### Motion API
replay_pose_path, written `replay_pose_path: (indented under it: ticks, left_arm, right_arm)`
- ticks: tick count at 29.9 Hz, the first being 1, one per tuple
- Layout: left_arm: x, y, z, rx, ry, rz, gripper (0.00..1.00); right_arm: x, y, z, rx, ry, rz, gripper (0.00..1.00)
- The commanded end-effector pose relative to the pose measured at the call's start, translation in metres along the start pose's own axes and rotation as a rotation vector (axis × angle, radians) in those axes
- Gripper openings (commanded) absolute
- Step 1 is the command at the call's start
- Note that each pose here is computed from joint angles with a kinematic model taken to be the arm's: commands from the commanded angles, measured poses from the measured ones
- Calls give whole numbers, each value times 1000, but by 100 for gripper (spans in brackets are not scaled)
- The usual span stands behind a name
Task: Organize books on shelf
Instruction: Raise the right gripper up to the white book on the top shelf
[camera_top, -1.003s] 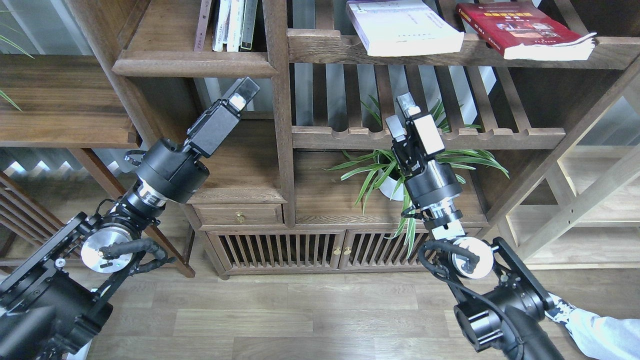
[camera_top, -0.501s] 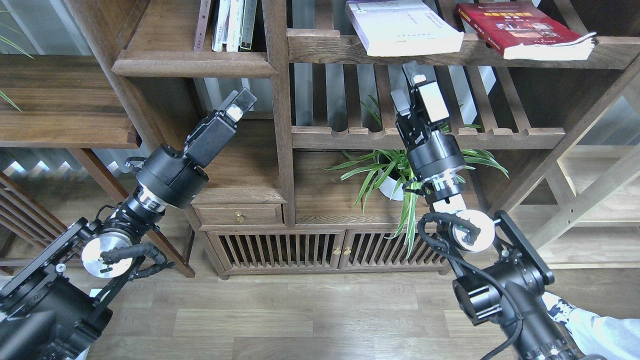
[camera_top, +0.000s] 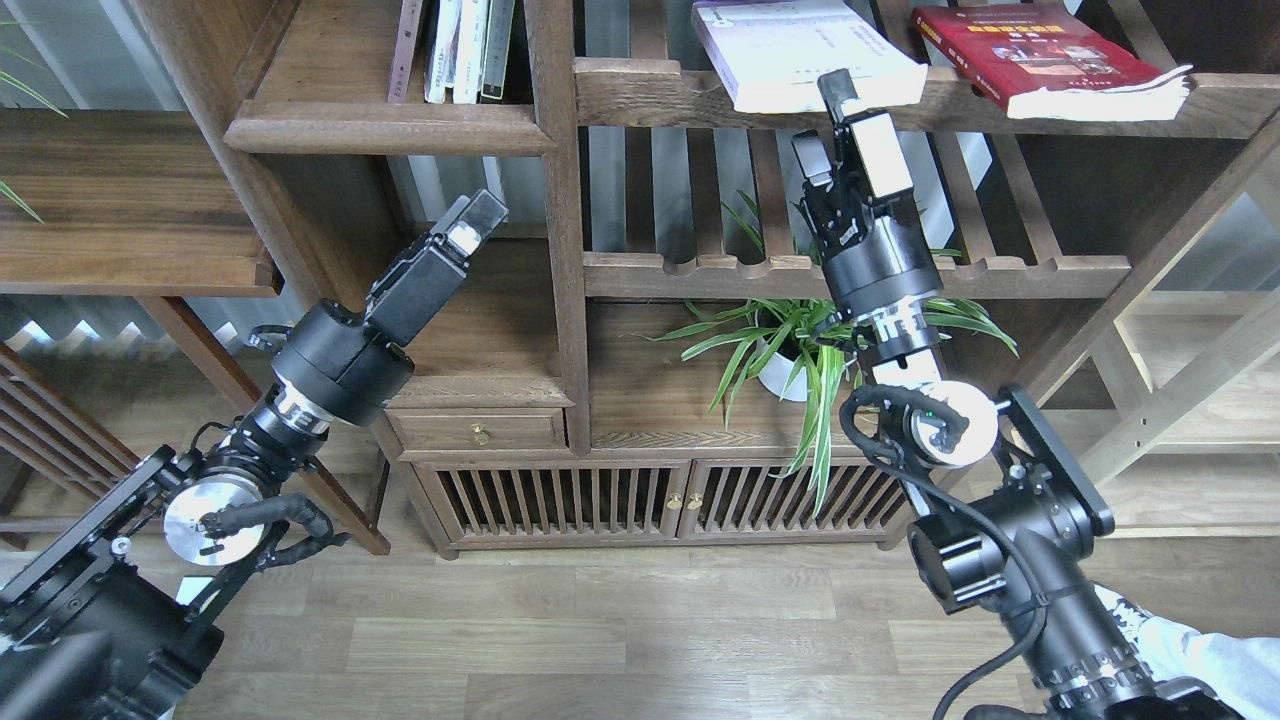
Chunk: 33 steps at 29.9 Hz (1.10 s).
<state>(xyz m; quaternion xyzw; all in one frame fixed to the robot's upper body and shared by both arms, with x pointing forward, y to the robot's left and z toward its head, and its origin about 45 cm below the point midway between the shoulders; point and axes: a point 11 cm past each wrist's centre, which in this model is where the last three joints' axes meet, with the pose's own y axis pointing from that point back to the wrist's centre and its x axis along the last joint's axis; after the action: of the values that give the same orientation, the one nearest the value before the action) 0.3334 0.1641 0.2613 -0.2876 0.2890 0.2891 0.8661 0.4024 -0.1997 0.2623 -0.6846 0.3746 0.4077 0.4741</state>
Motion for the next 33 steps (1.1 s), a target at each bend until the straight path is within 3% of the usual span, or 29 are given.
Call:
replay_pose_path:
  ticks: [1,30,33]
  left_arm:
    - [0,0,-2,9,0,2,99]
    - [1,0,-6,51,0,3,99]
    - [2,1,-6,51,0,5,99]
  right_arm:
    - [-8,-13,-1,-3,10,10,98]
    - [-26,-48,-9,-11,0,218,96]
    - [-26,-48,-13,-8,11,216,92]
